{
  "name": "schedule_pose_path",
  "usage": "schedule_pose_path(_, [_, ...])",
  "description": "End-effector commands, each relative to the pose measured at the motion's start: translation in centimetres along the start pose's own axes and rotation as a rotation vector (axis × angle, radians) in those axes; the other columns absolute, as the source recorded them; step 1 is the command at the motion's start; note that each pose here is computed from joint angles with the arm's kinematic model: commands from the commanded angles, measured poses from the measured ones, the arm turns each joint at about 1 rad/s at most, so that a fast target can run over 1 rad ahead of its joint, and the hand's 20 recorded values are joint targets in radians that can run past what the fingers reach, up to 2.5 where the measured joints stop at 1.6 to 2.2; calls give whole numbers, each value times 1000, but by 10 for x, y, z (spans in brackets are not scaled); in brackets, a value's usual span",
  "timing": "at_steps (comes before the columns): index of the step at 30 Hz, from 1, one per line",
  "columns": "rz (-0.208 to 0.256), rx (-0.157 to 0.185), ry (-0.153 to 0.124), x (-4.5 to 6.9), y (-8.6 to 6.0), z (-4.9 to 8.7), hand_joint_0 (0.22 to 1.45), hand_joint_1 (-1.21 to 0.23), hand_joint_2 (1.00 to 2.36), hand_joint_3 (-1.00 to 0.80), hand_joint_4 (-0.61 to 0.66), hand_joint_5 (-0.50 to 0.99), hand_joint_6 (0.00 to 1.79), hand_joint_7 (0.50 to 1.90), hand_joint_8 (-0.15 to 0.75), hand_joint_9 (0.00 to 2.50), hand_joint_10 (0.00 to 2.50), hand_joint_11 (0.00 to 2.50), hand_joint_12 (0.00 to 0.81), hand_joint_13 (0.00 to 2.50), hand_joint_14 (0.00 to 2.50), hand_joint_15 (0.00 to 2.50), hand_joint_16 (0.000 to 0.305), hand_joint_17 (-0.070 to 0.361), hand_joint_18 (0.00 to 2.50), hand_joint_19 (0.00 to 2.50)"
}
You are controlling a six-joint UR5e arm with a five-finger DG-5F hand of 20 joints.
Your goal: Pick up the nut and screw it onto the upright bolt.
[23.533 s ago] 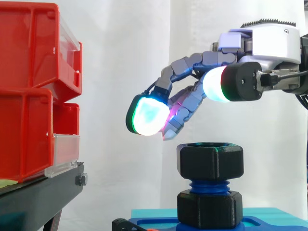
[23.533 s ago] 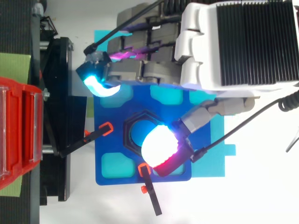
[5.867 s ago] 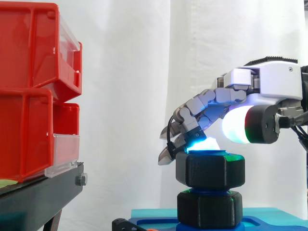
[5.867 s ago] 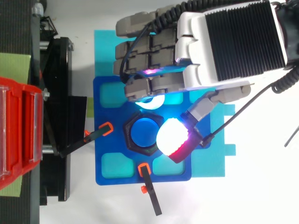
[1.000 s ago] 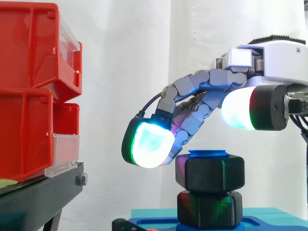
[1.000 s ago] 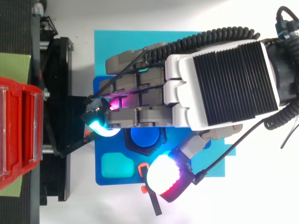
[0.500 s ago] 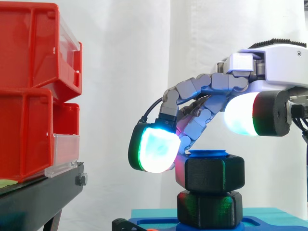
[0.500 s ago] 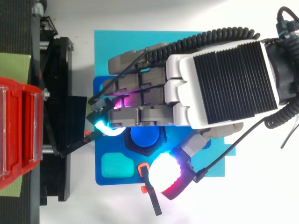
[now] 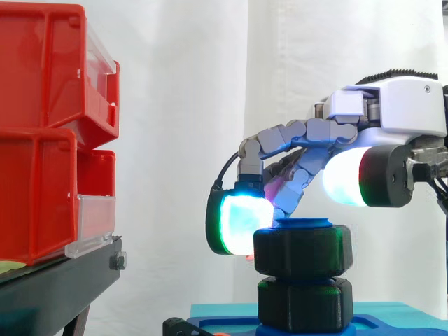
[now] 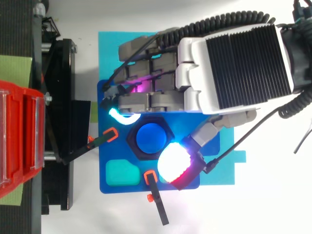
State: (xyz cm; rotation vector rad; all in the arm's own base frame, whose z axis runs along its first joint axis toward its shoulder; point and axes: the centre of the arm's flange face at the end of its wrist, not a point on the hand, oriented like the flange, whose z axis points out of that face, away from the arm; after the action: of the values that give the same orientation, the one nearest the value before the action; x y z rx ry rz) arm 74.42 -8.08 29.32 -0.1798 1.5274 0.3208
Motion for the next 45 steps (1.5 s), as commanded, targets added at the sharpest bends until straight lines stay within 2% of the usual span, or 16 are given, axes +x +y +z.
schedule_pose_path(1, [0, 4, 1, 0, -3, -2, 511, -242, 1000, -500, 194, -2, 504, 1386, 211, 868, 0, 0, 179, 759, 0, 0, 24, 55, 511, 217])
schedule_pose_path(4, [2, 6, 6, 0, -5, -3, 513, -247, 1000, -500, 163, 14, 502, 1505, 211, 925, 0, 0, 171, 790, 0, 0, 23, 53, 540, 204])
schedule_pose_path(6, [1, 6, 7, 0, -5, -3, 516, -245, 1000, -500, 72, 47, 502, 1649, 206, 1030, 0, 0, 147, 823, 0, 0, 13, 28, 528, 54])
schedule_pose_path(7, [1, 6, 7, 0, -5, -3, 516, -244, 1000, -500, 67, 48, 506, 1639, 205, 1032, 0, 0, 144, 825, 0, 0, 12, 27, 528, 43])
schedule_pose_path(10, [2, 7, 13, 1, -5, -4, 515, -230, 1000, -500, 44, 52, 564, 1505, 204, 1123, 0, 0, 114, 864, 0, 0, 6, 14, 530, 0])
schedule_pose_path(12, [4, 9, 17, 1, -6, -5, 515, -227, 1000, -500, 39, 51, 623, 1349, 189, 1173, 0, 0, 93, 923, 0, 0, 3, 6, 543, 0])
schedule_pose_path(15, [4, 10, 20, 1, -7, -6, 516, -232, 1000, -500, 23, 49, 671, 1237, 179, 1276, 0, 0, 82, 977, 0, 0, 0, -1, 579, 0])
schedule_pose_path(18, [5, 10, 16, 1, -8, -6, 517, -234, 1000, -500, 37, 50, 675, 1214, 185, 1316, 0, 0, 78, 985, 0, 0, 1, -2, 602, 0])
schedule_pose_path(19, [5, 10, 16, 1, -8, -6, 517, -234, 1000, -500, 39, 51, 667, 1225, 185, 1314, 0, 0, 79, 984, 0, 0, 1, -2, 603, 0])
schedule_pose_path(21, [5, 10, 16, 1, -8, -6, 516, -234, 1000, -500, 54, 61, 594, 1377, 194, 1305, 0, 0, 90, 973, 0, 0, 0, -1, 594, 0])
schedule_pose_path(26, [4, 12, 8, -2, -13, -7, 516, -235, 1000, -500, 61, 69, 550, 1445, 194, 1294, 0, 0, 94, 947, 0, 0, 1, 2, 578, 0])
schedule_pose_path(27, [0, 9, 1, -6, -14, -6, 516, -235, 1000, -500, 63, 76, 500, 1554, 202, 1288, 0, 0, 95, 943, 0, 0, 1, 3, 575, 0])
schedule_pose_path(28, [1, 7, 0, -8, -14, -6, 516, -236, 1000, -500, 66, 72, 501, 1546, 206, 1286, 0, 0, 98, 936, 0, 0, 2, 4, 573, 0])
schedule_pose_path(35, [-10, -11, -23, -26, -24, -5, 513, -235, 1000, -500, 219, 3, 505, 1211, 216, 1215, 0, 0, 124, 893, 0, 0, 6, 13, 542, 0])
schedule_pose_path(41, [-15, -18, -31, -30, -24, -4, 509, -234, 1000, -500, 236, -39, 504, 985, 213, 1151, 0, 0, 141, 856, 0, 0, 10, 23, 525, 10])
schedule_pose_path(45, [-15, -18, -32, -30, -23, -4, 506, -234, 1000, -500, 180, -66, 503, 801, 199, 1093, 0, 0, 146, 827, 0, 0, 14, 31, 507, 43])
